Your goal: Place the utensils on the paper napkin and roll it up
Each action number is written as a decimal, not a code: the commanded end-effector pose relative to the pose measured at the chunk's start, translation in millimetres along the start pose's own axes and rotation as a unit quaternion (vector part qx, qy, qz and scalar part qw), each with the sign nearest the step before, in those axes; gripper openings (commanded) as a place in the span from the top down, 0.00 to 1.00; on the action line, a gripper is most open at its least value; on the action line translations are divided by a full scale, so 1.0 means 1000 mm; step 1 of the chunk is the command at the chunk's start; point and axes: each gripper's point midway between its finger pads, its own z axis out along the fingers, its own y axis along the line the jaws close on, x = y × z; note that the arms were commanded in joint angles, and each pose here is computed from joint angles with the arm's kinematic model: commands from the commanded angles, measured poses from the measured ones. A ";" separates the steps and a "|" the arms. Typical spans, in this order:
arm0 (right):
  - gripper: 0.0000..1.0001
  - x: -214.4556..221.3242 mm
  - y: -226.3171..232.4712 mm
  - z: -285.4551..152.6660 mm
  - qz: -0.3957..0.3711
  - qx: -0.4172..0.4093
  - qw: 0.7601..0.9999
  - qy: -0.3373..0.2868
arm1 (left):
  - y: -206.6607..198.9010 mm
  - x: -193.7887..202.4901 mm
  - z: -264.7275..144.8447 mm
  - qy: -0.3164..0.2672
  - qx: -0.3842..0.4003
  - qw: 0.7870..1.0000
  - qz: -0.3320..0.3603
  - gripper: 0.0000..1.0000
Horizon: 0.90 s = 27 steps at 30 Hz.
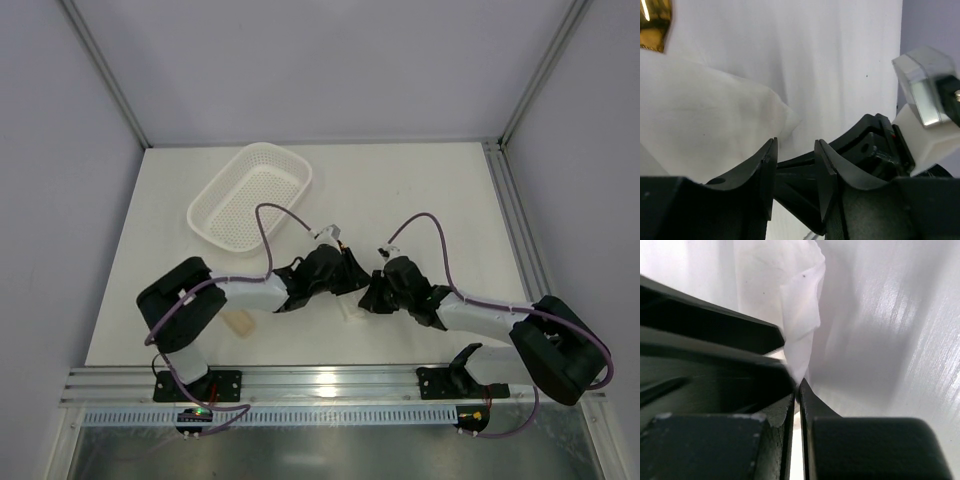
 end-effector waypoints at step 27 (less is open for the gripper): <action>0.94 0.007 0.017 0.022 0.033 -0.003 0.999 0.005 | 0.008 0.009 -0.048 0.027 -0.010 0.999 0.015 0.72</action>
